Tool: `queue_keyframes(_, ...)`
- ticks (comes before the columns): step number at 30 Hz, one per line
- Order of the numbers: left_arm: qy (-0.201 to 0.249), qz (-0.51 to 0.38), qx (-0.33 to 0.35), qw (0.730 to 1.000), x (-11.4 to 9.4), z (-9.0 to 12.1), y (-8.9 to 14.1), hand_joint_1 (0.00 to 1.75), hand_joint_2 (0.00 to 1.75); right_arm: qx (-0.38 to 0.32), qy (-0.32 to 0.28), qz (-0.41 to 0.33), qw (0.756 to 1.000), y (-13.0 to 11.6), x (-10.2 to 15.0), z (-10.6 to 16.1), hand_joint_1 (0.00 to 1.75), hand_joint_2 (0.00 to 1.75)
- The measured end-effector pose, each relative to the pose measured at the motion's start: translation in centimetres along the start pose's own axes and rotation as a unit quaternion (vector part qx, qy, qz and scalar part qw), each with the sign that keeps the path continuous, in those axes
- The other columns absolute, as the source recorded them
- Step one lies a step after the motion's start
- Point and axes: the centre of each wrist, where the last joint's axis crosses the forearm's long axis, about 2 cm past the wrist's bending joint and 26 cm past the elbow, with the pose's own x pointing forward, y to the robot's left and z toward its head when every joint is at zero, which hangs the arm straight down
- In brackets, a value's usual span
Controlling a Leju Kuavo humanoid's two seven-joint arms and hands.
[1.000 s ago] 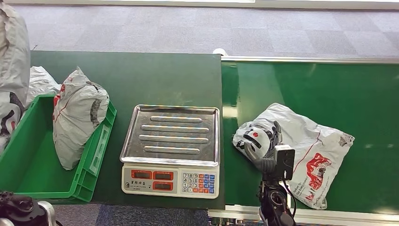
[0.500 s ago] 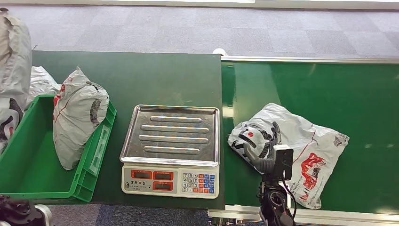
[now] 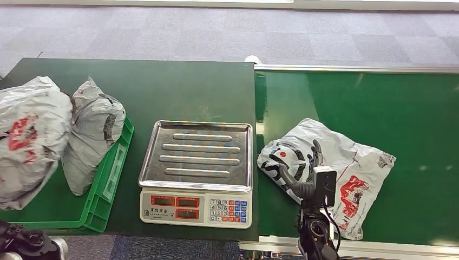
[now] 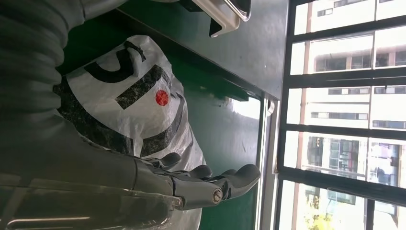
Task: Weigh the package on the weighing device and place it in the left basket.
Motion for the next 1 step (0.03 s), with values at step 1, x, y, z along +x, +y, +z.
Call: queue_keyframes(1, 0.002, 0.001, 0.001, 1.000, -0.07, 0.05, 0.05, 0.07, 1.75, 0.000, 0.000, 0.000, 1.000, 0.00, 0.00, 0.00, 0.00, 1.75)
